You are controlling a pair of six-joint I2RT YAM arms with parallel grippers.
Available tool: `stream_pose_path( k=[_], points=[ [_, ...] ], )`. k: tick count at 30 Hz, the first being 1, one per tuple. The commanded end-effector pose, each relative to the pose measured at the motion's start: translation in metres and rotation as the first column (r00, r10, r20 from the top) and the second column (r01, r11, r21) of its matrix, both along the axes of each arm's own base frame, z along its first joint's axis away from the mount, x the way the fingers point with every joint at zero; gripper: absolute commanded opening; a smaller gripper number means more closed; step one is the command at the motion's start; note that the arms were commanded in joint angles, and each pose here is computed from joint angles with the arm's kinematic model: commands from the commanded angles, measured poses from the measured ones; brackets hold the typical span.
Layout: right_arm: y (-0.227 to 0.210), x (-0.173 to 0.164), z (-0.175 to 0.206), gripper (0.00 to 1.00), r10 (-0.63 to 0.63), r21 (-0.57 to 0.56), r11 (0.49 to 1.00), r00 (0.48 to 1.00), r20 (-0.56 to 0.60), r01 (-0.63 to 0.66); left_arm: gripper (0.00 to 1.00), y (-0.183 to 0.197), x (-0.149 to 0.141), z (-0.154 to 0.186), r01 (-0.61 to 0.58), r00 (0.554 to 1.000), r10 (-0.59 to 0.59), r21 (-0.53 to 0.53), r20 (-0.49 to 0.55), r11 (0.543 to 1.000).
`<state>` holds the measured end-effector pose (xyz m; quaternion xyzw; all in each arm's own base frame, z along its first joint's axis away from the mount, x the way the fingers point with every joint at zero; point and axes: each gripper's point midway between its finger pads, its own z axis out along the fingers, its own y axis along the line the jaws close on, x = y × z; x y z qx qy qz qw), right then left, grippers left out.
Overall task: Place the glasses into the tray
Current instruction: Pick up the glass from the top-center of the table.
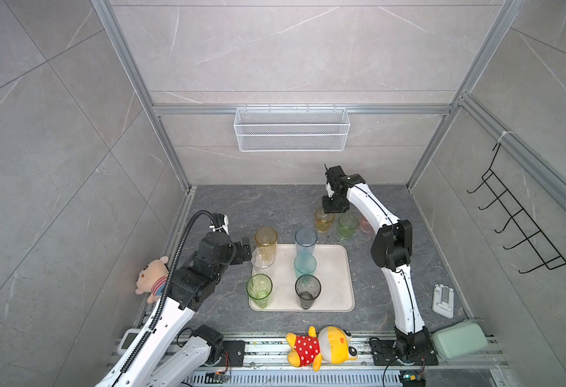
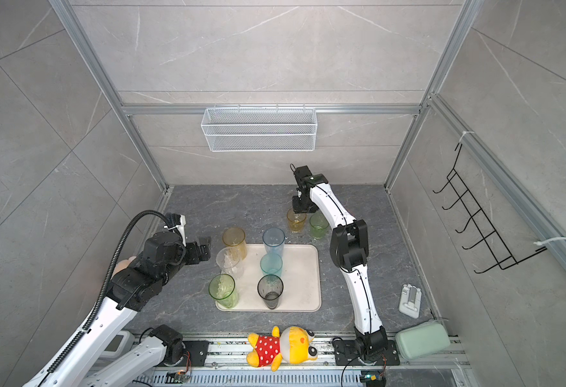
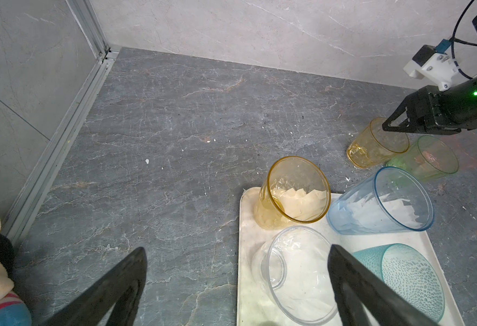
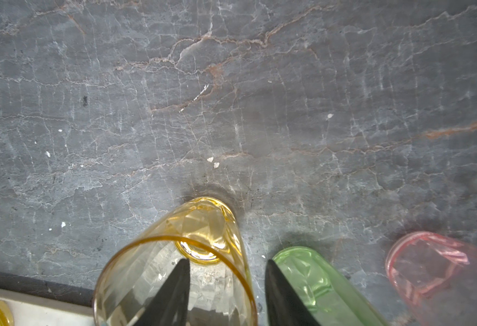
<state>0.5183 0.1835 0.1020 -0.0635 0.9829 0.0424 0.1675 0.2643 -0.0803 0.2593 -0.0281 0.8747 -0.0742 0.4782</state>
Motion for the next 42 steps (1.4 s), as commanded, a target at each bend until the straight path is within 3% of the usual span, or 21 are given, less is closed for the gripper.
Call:
stream_pose_path(
  k=[1,14,25,31,42],
  points=[
    [0.003,-0.001,-0.011,0.43,0.011,-0.006,1.0,0.999,-0.032,-0.011,1.0,-0.001,0.001,0.013,-0.005,1.0,0.005,-0.03,0.024,1.0],
    [0.003,0.0,-0.02,0.33,0.014,-0.023,1.0,0.999,-0.049,-0.015,1.0,-0.004,0.003,0.01,0.002,1.0,-0.002,-0.041,0.02,0.999],
    [0.003,-0.002,-0.01,0.12,0.015,-0.034,0.999,0.999,-0.034,-0.016,1.0,-0.004,0.001,0.004,0.003,1.0,-0.002,-0.05,0.007,0.999],
    [0.002,-0.004,0.012,0.0,0.016,-0.042,0.999,1.0,0.0,-0.016,1.0,-0.005,0.001,0.004,0.002,1.0,-0.002,-0.054,0.005,0.999],
    [0.002,-0.023,0.084,0.0,0.03,-0.054,0.998,0.994,0.102,-0.024,1.0,-0.005,0.001,0.001,0.001,1.0,-0.001,-0.061,0.0,0.998]
  ],
)
